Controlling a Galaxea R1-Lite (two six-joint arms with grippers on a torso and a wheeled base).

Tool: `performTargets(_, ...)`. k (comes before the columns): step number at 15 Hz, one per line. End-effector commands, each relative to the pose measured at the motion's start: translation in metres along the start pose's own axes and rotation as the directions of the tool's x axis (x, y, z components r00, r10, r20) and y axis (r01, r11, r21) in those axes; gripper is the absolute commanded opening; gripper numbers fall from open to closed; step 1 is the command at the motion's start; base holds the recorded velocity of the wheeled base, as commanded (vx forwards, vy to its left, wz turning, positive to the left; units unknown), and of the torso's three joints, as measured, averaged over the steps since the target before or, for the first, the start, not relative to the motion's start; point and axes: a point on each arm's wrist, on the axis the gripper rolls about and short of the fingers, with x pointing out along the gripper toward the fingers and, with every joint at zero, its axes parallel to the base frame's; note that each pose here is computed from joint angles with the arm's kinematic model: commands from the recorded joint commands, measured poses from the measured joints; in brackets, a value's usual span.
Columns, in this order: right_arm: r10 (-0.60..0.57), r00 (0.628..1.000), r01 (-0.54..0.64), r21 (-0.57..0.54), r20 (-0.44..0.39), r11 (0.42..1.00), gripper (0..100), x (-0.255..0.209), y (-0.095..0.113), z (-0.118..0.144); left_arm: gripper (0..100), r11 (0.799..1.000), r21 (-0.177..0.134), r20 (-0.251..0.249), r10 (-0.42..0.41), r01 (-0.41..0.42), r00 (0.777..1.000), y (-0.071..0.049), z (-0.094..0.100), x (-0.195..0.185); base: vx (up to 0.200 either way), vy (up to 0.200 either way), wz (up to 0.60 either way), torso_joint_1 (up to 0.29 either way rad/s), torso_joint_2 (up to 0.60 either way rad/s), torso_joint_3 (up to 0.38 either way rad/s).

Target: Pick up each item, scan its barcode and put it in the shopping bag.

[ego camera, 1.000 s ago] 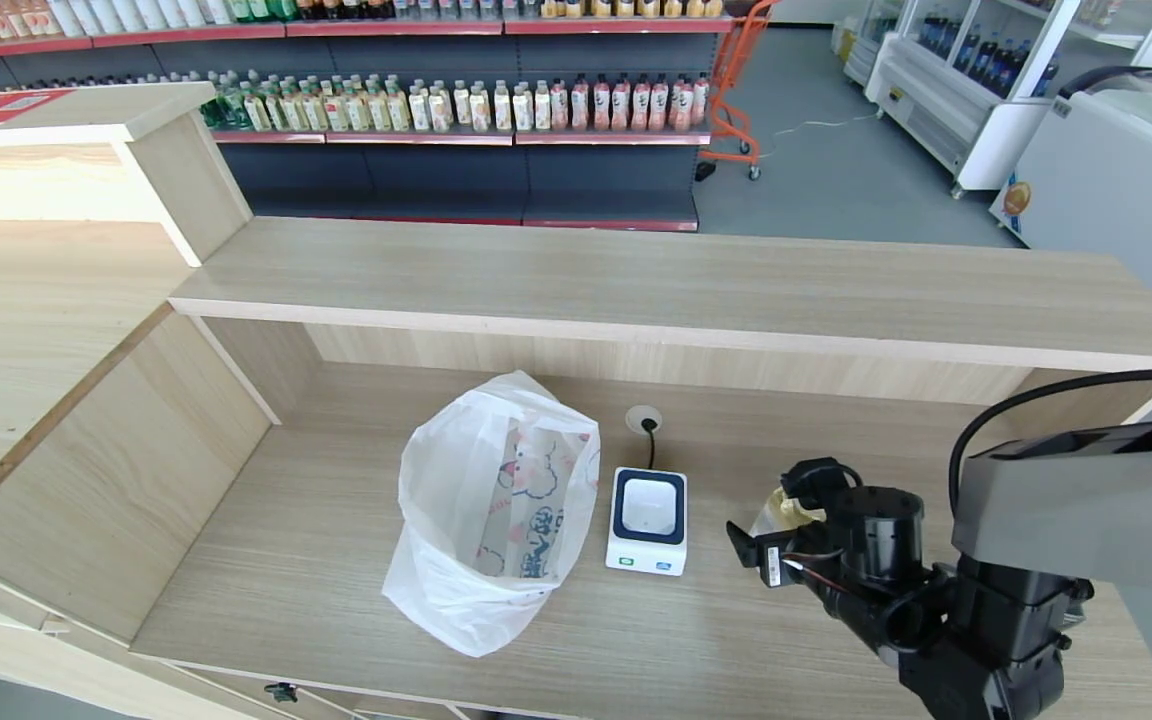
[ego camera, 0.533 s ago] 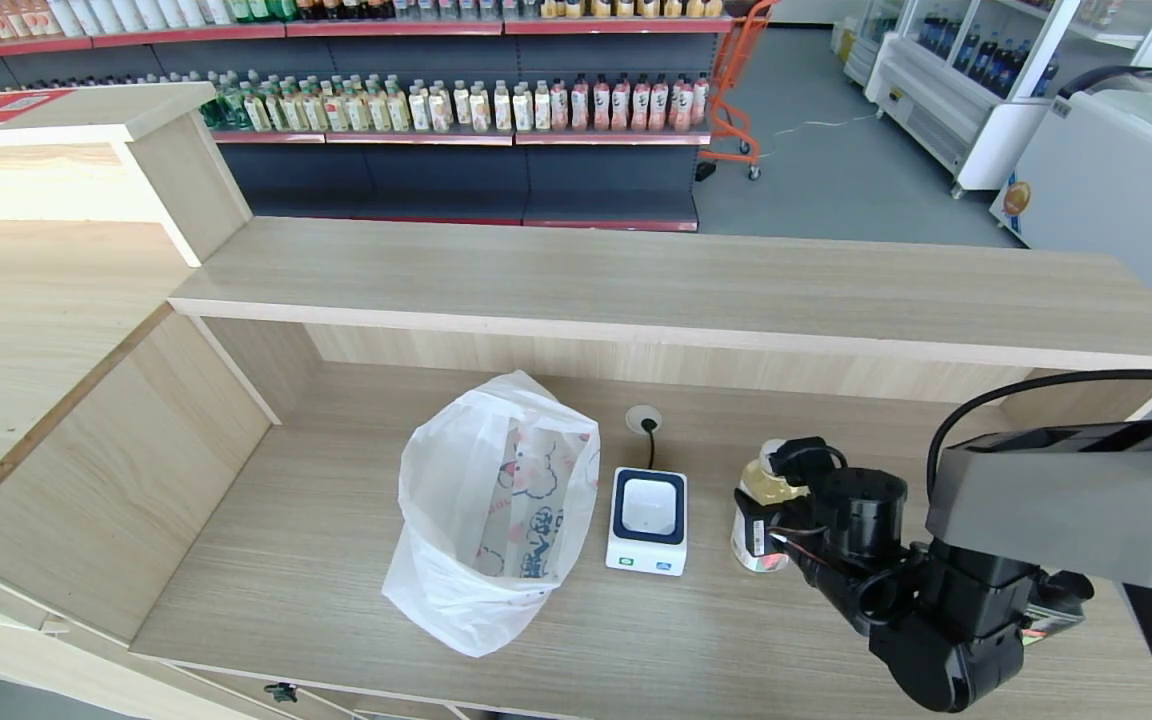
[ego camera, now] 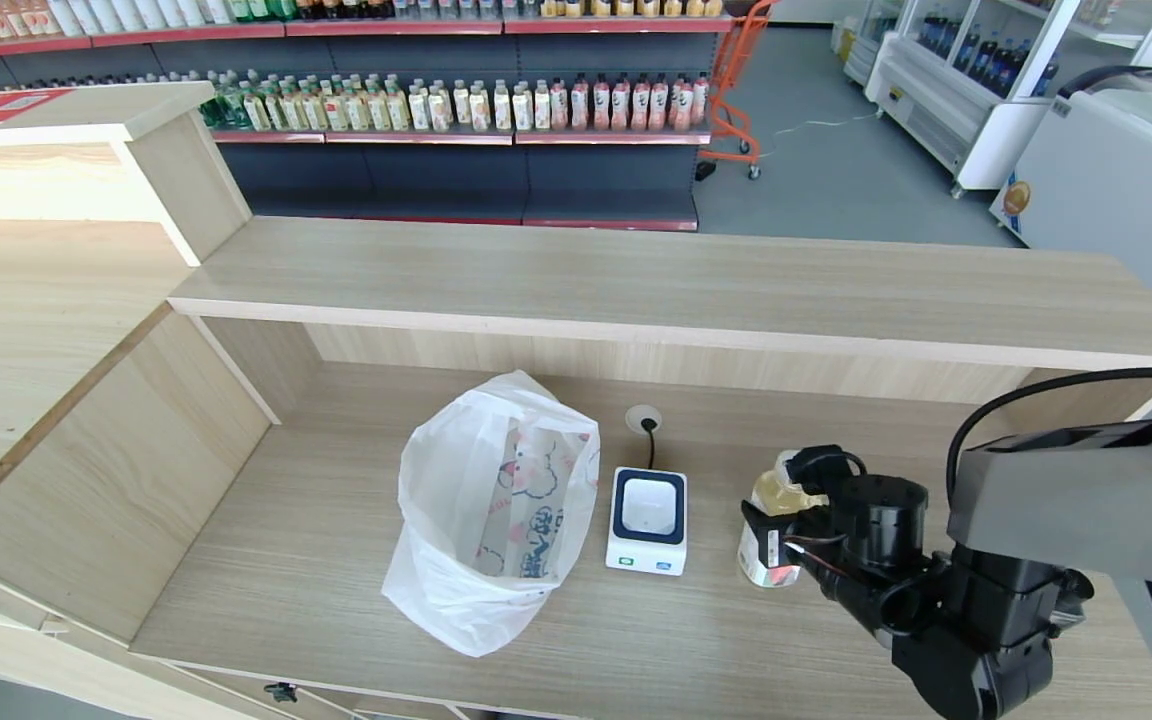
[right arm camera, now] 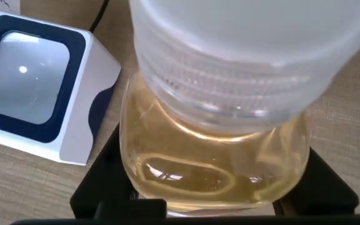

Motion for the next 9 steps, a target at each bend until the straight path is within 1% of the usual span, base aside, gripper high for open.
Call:
performTargets(1, 0.054, 0.997, -0.059, 0.105, 0.046, 0.993, 0, -0.025, -0.026, 0.043, 100, 1.000, 0.000, 0.000, 0.001, -0.001, 1.000, 0.000, 0.000, 0.000, 0.000, 0.000, 0.00, 0.000, 0.00, 0.000)
performTargets(2, 0.136, 0.989, -0.143, 0.152, 0.052, 0.978, 0, -0.041, -0.042, 0.076, 100, 1.000, 0.000, 0.000, 0.001, -0.001, 1.000, 0.000, 0.000, 0.000, 0.000, 0.000, 0.00, 0.000, 0.00, 0.000)
performTargets(3, 0.259, 0.963, -0.268, 0.202, 0.072, 0.942, 0, -0.065, -0.056, 0.111, 100, 1.000, 0.000, 0.002, 0.001, -0.001, 1.000, 0.000, 0.000, 0.000, 0.000, 0.000, 0.00, 0.000, 0.00, 0.000)
performTargets(4, 0.376, 0.923, -0.384, 0.225, 0.080, 0.896, 0, -0.084, -0.067, 0.130, 100, 1.000, 0.000, 0.002, 0.001, -0.001, 1.000, 0.000, 0.000, 0.000, 0.000, 0.000, 0.00, 0.000, 0.00, 0.000)
performTargets(5, 0.463, 0.881, -0.473, 0.221, 0.096, 0.853, 0, -0.096, -0.076, 0.142, 100, 1.000, 0.000, 0.000, 0.001, -0.001, 1.000, 0.000, 0.000, 0.000, 0.000, 0.000, 0.00, 0.000, 0.00, 0.000)
performTargets(6, 0.634, 0.759, -0.651, 0.170, 0.144, 0.740, 0, -0.114, -0.086, 0.161, 100, 1.000, 0.000, 0.000, 0.001, -0.001, 1.000, 0.000, 0.000, 0.000, 0.000, 0.000, 0.00, 0.000, 0.00, 0.000)
performTargets(7, 0.713, 0.684, -0.729, 0.148, 0.156, 0.668, 0, -0.126, -0.086, 0.167, 100, 1.000, 0.000, 0.000, 0.001, -0.001, 1.000, 0.000, 0.000, 0.000, 0.000, 0.000, 0.00, 0.000, 0.00, 0.000)
performTargets(8, 0.764, 0.624, -0.782, 0.139, 0.165, 0.608, 0, -0.140, -0.082, 0.171, 100, 1.000, 0.000, 0.000, 0.001, -0.001, 1.000, 0.000, 0.000, 0.000, 0.000, 0.000, 0.00, 0.000, 0.00, 0.000)
performTargets(9, 0.781, 0.602, -0.799, 0.137, 0.165, 0.586, 0, -0.146, -0.079, 0.171, 100, 1.000, 0.000, 0.000, 0.001, -0.001, 1.000, 0.000, 0.000, 0.000, 0.000, 0.000, 0.00, 0.000, 0.00, 0.000)
